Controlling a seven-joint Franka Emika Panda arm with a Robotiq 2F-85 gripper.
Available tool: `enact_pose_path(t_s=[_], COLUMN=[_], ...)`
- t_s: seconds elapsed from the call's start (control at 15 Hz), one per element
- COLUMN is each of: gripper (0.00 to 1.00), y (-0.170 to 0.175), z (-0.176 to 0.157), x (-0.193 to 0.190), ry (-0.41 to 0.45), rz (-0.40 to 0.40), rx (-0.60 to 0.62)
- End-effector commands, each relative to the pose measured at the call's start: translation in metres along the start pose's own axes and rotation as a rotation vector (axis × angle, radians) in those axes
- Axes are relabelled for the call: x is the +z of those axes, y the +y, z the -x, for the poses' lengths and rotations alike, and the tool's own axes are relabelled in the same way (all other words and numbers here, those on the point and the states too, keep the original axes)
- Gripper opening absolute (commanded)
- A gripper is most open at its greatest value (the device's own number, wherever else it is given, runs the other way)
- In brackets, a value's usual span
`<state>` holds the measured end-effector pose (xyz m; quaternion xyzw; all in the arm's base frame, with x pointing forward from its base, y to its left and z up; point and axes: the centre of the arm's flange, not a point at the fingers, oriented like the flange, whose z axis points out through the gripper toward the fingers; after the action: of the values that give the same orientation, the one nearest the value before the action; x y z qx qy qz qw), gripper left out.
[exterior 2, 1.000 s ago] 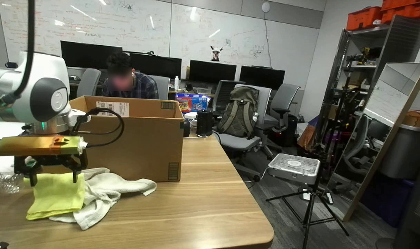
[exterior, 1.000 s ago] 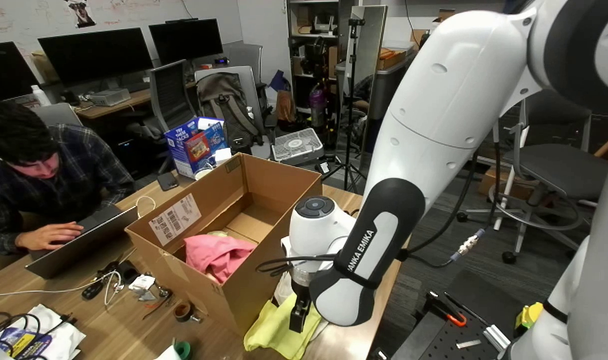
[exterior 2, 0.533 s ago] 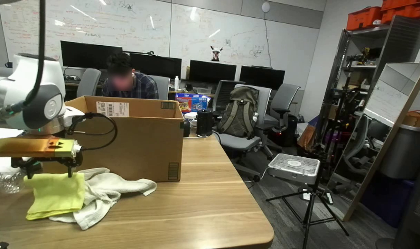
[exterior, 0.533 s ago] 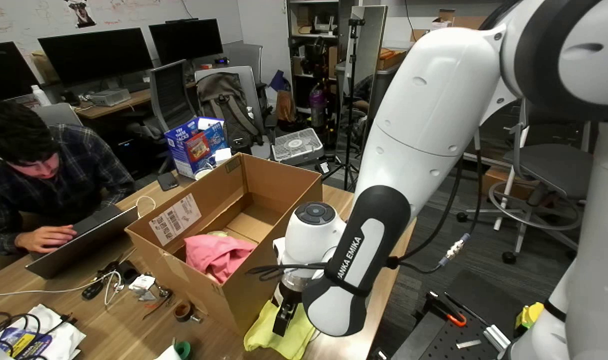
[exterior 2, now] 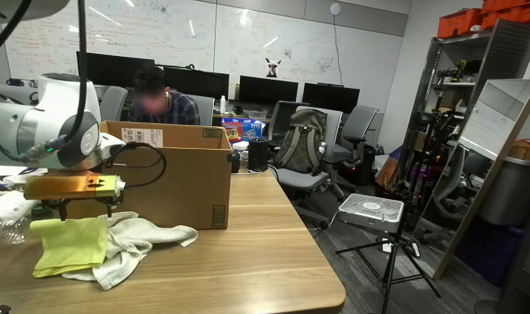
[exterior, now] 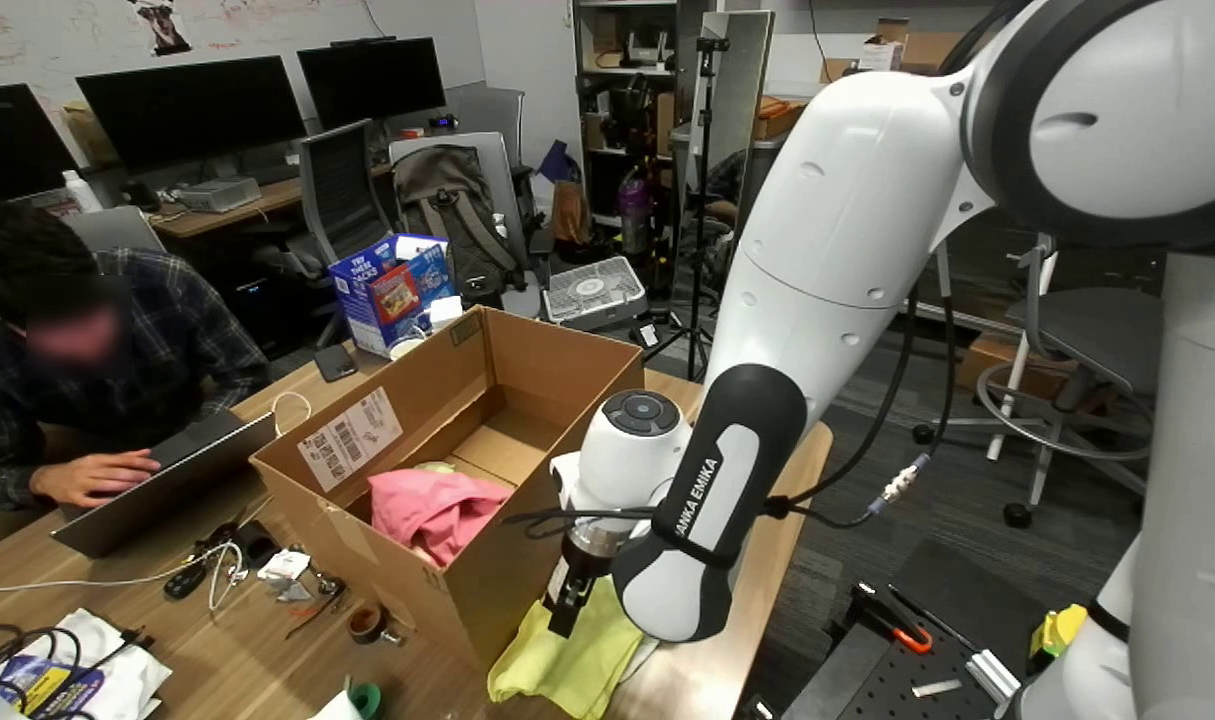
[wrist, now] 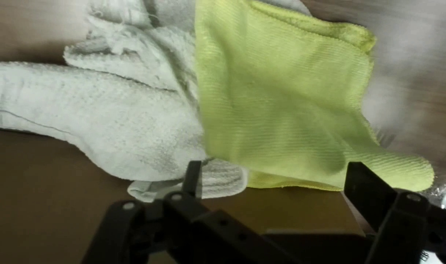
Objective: Pick the clothes on the table and put them in the box
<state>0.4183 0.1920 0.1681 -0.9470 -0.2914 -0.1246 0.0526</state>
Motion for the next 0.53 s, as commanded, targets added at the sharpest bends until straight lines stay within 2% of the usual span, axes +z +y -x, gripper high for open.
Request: enact_pose_path(t_s=[0.0,0.47], gripper=[1.00,1.00], y=[0.012,0.021], z=[0.004,0.021], x=[0.006,0.008], ry=[0.015,-0.035], rz=[0.047,0.089], rx=[-0.050,-0.062])
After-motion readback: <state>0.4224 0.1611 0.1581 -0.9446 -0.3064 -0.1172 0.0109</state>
